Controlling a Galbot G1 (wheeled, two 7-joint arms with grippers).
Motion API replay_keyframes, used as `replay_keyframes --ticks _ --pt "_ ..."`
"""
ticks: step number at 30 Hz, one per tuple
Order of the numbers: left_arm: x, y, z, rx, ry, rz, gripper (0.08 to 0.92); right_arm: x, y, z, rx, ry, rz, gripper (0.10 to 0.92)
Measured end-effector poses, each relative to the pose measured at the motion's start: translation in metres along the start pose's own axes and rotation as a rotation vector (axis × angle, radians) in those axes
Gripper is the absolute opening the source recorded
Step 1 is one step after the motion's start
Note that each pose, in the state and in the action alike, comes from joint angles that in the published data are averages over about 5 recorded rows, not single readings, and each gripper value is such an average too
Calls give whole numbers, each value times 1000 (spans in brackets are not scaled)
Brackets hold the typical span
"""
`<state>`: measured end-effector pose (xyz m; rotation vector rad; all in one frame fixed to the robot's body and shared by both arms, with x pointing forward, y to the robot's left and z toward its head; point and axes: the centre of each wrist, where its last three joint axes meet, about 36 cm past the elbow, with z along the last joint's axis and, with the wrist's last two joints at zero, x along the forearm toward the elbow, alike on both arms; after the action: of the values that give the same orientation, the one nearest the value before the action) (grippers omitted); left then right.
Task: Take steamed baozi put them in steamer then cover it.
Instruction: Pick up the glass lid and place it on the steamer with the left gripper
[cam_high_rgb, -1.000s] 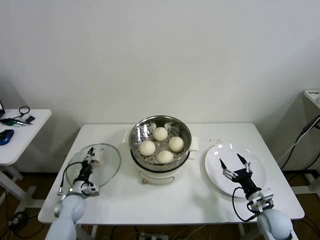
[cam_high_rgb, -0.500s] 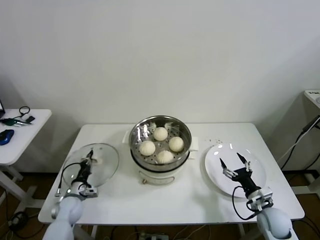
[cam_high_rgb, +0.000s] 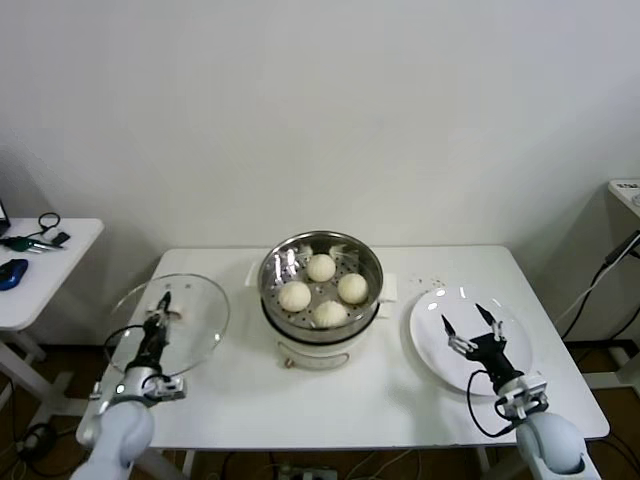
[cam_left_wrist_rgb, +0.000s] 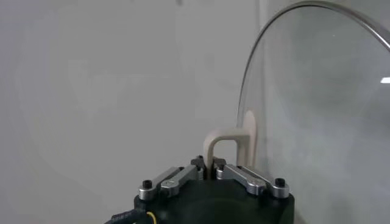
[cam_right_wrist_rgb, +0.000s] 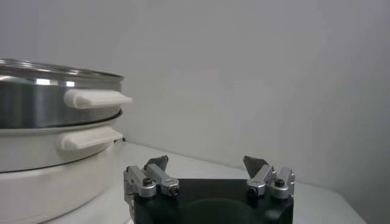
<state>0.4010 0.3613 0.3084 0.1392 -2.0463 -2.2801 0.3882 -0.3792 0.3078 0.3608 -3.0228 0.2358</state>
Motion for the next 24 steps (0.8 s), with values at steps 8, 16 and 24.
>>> replay_keyframes --ticks 8,16,24 --pt "35 41 -13 -18 55 -64 150 -2 -4 3 5 7 -5 823" --pt "54 94 -30 -5 83 -127 150 -7 -10 5 13 19 -10 823" --pt "59 139 -72 33 55 -148 150 -17 -14 4 25 28 -17 823"
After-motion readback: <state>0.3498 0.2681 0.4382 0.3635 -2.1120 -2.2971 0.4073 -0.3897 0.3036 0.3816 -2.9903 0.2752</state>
